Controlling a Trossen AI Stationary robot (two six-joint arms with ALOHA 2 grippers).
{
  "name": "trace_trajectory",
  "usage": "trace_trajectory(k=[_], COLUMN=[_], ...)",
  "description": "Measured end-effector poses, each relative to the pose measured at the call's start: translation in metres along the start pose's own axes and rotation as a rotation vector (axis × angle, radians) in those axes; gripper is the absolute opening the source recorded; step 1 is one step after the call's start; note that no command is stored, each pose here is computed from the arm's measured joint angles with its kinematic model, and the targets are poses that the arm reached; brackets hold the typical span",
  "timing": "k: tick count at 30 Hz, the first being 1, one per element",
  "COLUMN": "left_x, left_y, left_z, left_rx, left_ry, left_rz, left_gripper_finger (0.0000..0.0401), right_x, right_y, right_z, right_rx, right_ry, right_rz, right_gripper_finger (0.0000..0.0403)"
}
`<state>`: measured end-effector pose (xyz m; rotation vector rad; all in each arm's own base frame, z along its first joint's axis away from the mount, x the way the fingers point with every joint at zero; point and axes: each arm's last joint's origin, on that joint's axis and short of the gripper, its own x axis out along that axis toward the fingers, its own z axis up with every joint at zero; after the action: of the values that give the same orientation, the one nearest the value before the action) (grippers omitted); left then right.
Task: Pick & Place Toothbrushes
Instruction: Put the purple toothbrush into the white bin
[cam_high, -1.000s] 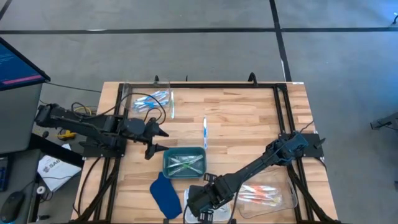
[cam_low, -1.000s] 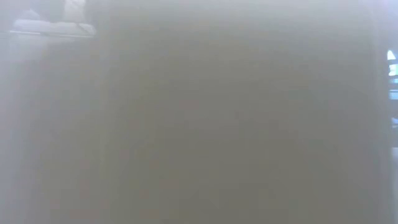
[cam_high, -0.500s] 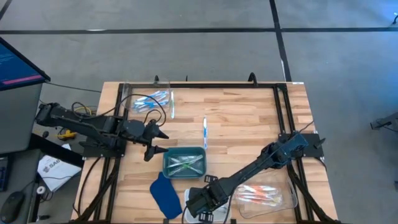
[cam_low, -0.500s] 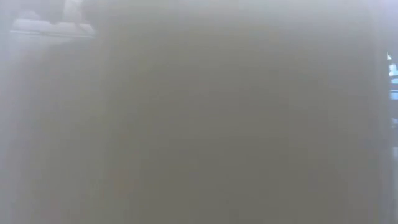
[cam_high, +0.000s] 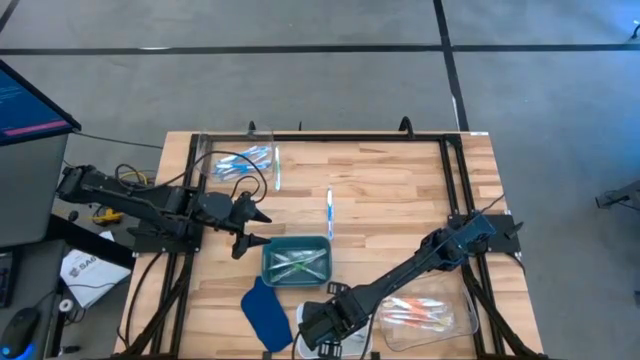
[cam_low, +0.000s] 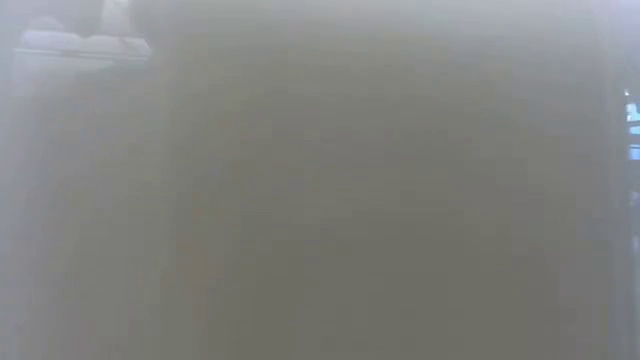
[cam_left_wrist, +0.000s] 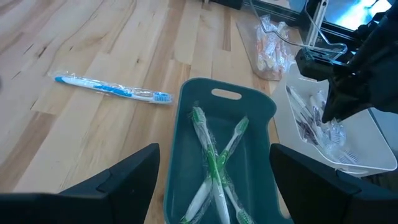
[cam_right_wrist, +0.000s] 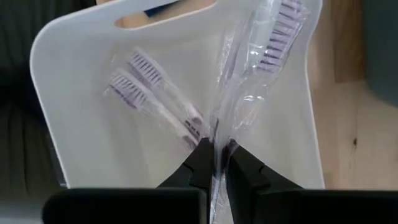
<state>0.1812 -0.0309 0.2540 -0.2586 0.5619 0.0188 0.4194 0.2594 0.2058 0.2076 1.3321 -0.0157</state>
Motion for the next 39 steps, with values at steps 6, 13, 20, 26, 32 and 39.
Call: trace_trajectory(k=[6, 13, 20, 26, 32, 39], left_x=[0.000, 0.000, 0.000, 0.000, 0.000, 0.000], left_y=[0.000, 0.000, 0.000, 0.000, 0.000, 0.000], left_z=[0.000, 0.000, 0.000, 0.000, 0.000, 0.000], left_rx=[0.000, 0.001, 0.002, 0.003, 0.003, 0.003], left_ry=[-0.001, -0.001, -0.002, -0.002, -0.003, -0.003], left_rz=[0.000, -0.001, 0.000, 0.001, 0.002, 0.003], left_gripper_finger=[0.0298, 0.0298, 0.0298, 0.0298, 0.0298, 0.0298], right_x=[0.011, 0.033, 0.038, 0.038, 0.038, 0.024], right_y=[0.000, -0.002, -0.005, -0.006, -0.007, -0.003], right_z=[0.000, -0.004, -0.002, -0.002, -0.001, 0.006], right_rx=[-0.018, -0.038, -0.037, -0.046, -0.042, -0.067], right_ry=[0.008, 0.085, 0.090, 0.094, 0.094, 0.054], right_rz=[-0.008, -0.024, -0.034, -0.031, -0.032, -0.004], right_gripper_finger=[0.0018, 0.0020, 0.0024, 0.0048, 0.0086, 0.0166])
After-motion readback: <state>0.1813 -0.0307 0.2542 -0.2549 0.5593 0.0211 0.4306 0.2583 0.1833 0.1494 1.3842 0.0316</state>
